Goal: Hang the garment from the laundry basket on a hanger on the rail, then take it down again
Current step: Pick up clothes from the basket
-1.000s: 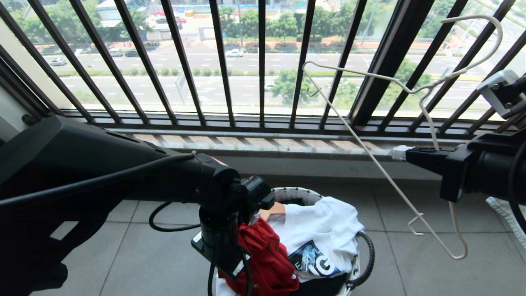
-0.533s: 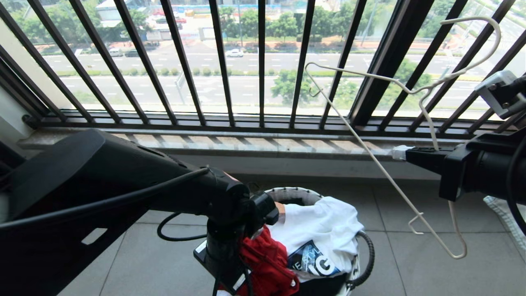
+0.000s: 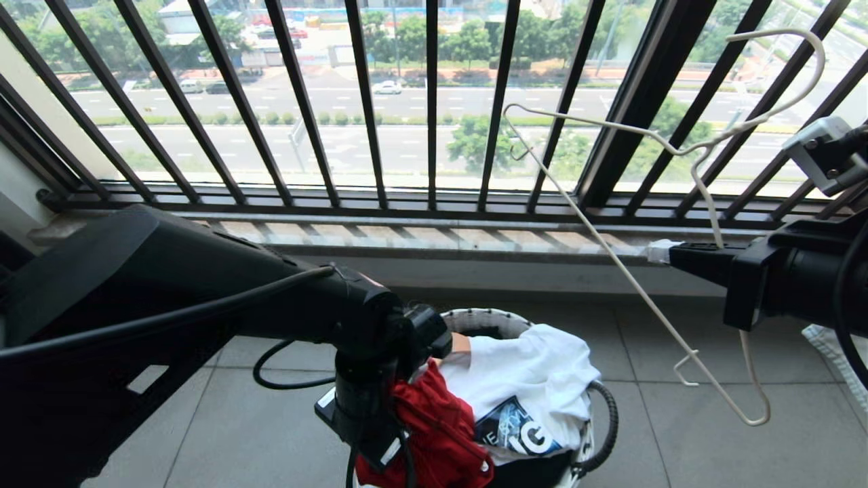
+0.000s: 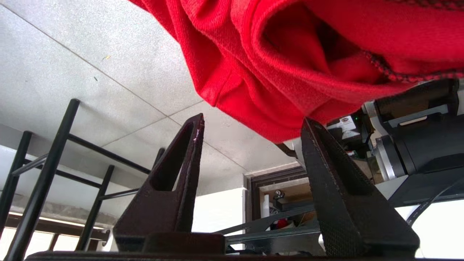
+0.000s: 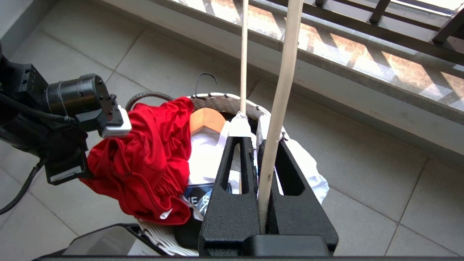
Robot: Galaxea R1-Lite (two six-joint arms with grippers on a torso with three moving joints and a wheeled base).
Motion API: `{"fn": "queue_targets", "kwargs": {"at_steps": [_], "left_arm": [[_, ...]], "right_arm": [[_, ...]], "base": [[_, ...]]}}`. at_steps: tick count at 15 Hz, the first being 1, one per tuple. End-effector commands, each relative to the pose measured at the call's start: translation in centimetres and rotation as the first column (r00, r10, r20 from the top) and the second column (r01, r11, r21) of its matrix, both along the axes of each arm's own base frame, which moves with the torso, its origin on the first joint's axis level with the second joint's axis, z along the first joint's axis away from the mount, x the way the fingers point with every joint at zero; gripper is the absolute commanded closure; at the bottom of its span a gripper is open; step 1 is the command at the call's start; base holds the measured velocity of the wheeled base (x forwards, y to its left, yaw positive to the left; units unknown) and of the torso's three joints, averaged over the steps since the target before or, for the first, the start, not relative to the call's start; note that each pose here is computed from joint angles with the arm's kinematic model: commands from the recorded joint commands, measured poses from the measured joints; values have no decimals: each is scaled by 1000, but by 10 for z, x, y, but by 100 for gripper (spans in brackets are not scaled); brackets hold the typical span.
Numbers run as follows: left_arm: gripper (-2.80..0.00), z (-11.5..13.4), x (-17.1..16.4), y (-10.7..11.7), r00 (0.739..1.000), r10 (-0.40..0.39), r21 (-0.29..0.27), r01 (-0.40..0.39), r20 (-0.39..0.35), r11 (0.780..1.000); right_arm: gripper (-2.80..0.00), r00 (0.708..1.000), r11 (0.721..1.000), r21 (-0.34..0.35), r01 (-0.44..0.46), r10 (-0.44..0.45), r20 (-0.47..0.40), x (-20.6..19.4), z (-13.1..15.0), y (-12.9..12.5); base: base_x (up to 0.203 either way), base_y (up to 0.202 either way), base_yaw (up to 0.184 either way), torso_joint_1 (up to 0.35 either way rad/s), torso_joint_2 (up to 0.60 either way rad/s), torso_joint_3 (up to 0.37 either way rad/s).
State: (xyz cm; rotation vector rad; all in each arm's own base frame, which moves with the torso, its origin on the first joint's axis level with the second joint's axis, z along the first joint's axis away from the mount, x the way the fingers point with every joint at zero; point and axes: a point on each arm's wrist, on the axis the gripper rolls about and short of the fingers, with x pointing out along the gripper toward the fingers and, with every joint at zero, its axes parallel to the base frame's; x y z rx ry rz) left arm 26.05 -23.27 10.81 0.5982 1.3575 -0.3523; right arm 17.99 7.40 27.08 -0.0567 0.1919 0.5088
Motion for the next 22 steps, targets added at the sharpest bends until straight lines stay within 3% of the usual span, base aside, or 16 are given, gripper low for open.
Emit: {"fn": "queue_targets", "kwargs": {"at_steps": [1,5,8,9,12,14,16,20,22], "left_arm": [[-280,30,-9,10,998,4,-52,-1,59,999],[-280,67,-23,22,990,15,-130,3,140,991],[-280,78,-26,26,985,31,-161,-4,170,987],[0,78,-26,26,985,31,-162,-3,171,987],[0,79,-25,25,984,31,-169,-1,173,986],[0,75,-17,19,973,46,-224,6,226,974],[0,67,-9,16,969,59,-239,0,240,971],[0,49,-3,7,976,45,-229,5,212,973],[0,53,-11,-1,973,35,-289,34,229,957]], "right_arm": [[0,1000,1000,0,-1,1,0,0,0,0],[0,1000,1000,0,-1,1,0,1,0,0],[0,1000,1000,-1,-1,1,-1,1,0,0],[0,1000,1000,-2,-1,1,-4,1,-1,0],[0,1000,1000,-2,-1,1,-5,2,-1,1],[0,1000,1000,-2,-1,1,-5,2,-1,1],[0,1000,1000,-2,-1,1,-5,2,-1,1],[0,1000,1000,-2,-1,1,-5,2,-1,1],[0,1000,1000,-2,-1,1,-5,2,-1,1]], "base": [[0,0,0,0,0,0],[0,0,0,0,0,0],[0,0,0,0,0,0],[0,0,0,0,0,0],[0,0,0,0,0,0],[0,0,0,0,0,0],[0,0,0,0,0,0],[0,0,0,0,0,0],[0,0,0,0,0,0]]}}
